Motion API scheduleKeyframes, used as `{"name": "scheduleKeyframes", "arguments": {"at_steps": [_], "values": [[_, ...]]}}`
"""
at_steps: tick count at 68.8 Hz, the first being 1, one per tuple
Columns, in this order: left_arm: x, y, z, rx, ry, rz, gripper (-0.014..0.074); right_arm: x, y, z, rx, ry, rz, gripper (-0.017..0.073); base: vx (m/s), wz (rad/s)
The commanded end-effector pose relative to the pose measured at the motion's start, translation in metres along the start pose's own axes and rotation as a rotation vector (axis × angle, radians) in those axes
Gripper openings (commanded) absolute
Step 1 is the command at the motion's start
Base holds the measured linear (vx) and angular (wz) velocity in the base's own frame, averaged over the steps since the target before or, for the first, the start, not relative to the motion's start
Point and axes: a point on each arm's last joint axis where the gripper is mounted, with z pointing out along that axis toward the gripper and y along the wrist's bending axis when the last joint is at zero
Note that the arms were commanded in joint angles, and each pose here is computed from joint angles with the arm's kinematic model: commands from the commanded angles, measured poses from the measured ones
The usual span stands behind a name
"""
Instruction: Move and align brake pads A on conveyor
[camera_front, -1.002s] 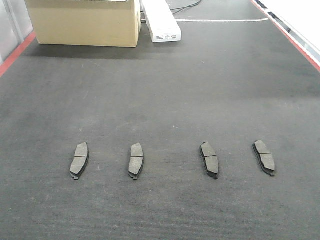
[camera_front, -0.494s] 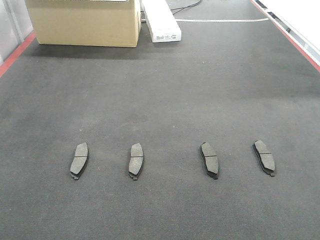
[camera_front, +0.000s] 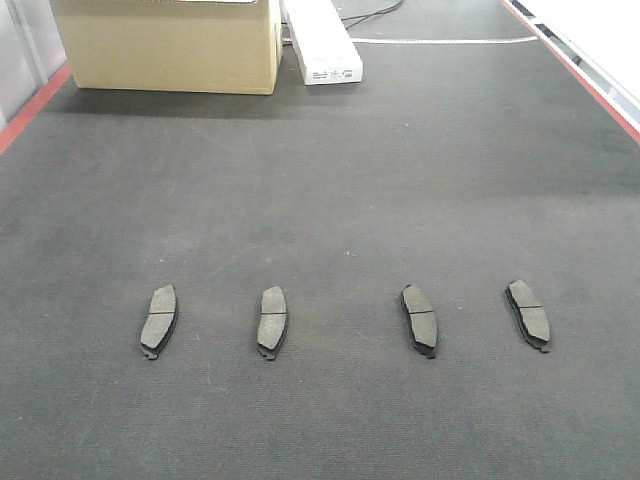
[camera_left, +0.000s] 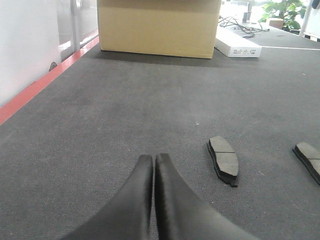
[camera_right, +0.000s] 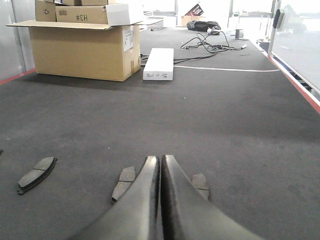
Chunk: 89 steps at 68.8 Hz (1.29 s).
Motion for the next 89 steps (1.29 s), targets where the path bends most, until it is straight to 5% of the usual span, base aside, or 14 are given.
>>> {"name": "scheduleKeyframes", "arguments": {"at_steps": [1, 17, 43, 61, 89], "values": [[-0.002, 0.000, 0.000, 0.004, -0.078, -0.001, -0.0007, -0.013, 0.000, -0.005, 0.003, -0.098, -0.012, -0.0011, 0.00, 0.00], [-0.002, 0.000, 0.000, 0.004, -0.078, -0.001, -0.0007, -0.013, -0.001, -0.005, 0.017, -0.098, -0.029, -0.0011, 0.00, 0.00], [-0.002, 0.000, 0.000, 0.004, -0.078, -0.001, -0.0007, 0.039, -0.006, 0.031, 0.301, -0.070, 0.009, -0.0011, 0.00, 0.00], [-0.002, 0.000, 0.000, 0.004, -0.078, -0.001, -0.0007, 0.088, -0.005, 0.048, 0.264, -0.115, 0.010, -0.0011, 0.00, 0.00], [-0.002, 0.000, 0.000, 0.004, -0.077, -0.001, -0.0008, 0.086, -0.004, 0.044, 0.263, -0.158, 0.014, -0.0011, 0.00, 0.00]]}}
